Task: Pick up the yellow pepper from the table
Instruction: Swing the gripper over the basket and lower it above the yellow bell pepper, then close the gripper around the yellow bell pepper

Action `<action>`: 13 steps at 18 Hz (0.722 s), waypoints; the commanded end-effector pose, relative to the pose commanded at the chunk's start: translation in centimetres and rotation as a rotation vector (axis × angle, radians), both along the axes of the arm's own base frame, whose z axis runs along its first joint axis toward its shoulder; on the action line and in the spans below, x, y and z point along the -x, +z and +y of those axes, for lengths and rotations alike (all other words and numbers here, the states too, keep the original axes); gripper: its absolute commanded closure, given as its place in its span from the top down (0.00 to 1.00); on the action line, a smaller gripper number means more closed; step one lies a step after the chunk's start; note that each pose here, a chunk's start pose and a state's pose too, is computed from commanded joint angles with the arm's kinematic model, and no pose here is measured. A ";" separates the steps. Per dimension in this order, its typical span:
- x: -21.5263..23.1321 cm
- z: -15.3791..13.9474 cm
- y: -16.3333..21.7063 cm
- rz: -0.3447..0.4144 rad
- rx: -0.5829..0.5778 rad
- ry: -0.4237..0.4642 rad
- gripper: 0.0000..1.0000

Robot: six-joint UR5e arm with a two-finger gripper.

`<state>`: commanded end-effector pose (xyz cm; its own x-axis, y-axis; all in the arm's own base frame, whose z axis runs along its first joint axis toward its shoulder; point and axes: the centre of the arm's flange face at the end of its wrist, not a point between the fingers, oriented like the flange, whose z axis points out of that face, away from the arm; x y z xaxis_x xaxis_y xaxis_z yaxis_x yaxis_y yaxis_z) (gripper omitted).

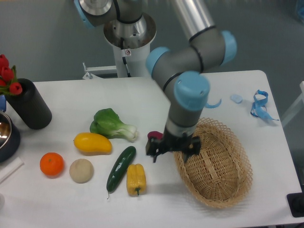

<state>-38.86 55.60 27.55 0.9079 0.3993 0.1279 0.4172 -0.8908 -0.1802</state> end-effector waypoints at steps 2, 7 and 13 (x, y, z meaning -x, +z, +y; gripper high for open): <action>-1.2 1.0 -1.0 -0.010 0.009 -0.021 1.00; -3.6 2.9 -3.6 -0.001 0.048 -0.070 1.00; -4.7 3.7 -5.4 0.003 0.073 -0.092 1.00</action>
